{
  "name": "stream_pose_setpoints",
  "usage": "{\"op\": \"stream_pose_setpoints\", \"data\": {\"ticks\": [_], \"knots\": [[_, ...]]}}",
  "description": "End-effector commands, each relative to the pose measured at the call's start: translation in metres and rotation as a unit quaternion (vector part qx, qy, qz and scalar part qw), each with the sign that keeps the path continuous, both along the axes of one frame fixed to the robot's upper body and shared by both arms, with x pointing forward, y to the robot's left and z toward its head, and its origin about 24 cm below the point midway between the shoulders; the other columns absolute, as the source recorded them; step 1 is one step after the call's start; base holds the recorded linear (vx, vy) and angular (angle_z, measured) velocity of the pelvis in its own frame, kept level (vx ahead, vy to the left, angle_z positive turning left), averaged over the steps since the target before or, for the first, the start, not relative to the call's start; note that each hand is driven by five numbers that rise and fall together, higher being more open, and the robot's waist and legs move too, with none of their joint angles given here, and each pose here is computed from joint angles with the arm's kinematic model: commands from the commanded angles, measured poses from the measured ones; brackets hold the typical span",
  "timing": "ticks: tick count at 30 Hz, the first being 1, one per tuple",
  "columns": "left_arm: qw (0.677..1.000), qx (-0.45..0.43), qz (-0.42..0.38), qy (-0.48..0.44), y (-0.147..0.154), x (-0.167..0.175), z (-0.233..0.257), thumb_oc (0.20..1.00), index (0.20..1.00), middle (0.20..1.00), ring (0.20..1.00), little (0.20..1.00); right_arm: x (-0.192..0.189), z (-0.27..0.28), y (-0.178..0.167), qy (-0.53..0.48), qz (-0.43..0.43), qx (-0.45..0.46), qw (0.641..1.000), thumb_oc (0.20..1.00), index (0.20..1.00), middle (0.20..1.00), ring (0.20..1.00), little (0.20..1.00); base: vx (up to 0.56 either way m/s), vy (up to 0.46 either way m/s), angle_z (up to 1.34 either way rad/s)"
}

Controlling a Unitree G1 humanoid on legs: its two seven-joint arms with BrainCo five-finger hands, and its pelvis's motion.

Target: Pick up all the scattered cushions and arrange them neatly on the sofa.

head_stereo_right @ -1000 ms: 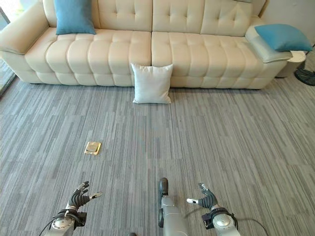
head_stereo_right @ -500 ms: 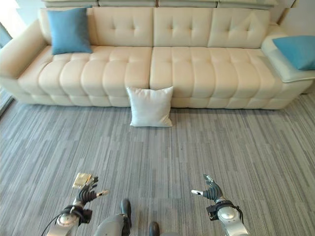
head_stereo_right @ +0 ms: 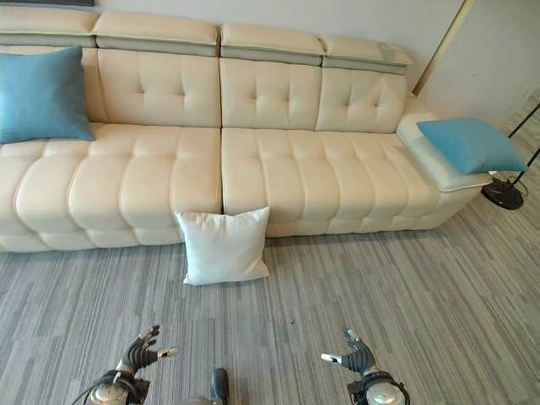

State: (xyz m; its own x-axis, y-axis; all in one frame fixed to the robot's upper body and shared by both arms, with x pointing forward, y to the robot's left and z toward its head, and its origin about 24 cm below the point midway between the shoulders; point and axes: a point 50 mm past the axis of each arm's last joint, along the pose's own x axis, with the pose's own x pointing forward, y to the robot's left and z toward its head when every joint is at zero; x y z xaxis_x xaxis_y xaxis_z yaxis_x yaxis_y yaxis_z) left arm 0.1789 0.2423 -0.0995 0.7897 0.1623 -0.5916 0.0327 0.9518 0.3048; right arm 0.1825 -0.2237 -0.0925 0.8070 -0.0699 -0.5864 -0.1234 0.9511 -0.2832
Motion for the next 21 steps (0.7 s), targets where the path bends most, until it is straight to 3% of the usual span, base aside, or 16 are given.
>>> {"op": "stream_pose_setpoints", "data": {"ticks": [1,8,15,21], "knots": [[0.999,0.017,-0.003,-0.039,0.009,0.006,0.014,1.0,1.0,1.0,1.0,1.0,0.023,0.018,0.0,-0.05,0.021,-0.008,0.998,1.0,1.0,1.0,1.0,1.0,0.29,0.1,0.13],[1.0,0.01,-0.007,-0.029,0.003,0.003,0.008,1.0,1.0,1.0,1.0,1.0,0.018,0.017,-0.008,-0.041,0.022,-0.02,0.999,1.0,1.0,1.0,1.0,1.0,0.47,0.017,0.39],[0.999,0.007,-0.04,-0.004,-0.009,-0.003,-0.001,1.0,1.0,1.0,1.0,1.0,0.003,0.012,-0.024,-0.023,-0.006,-0.027,0.999,1.0,1.0,1.0,1.0,1.0,0.29,-0.142,0.7],[0.999,0.005,-0.05,-0.009,-0.014,0.002,0.0,1.0,1.0,1.0,1.0,1.0,0.01,0.022,-0.035,-0.038,-0.001,-0.055,0.998,1.0,1.0,1.0,1.0,1.0,0.17,-0.028,-0.04]]}}
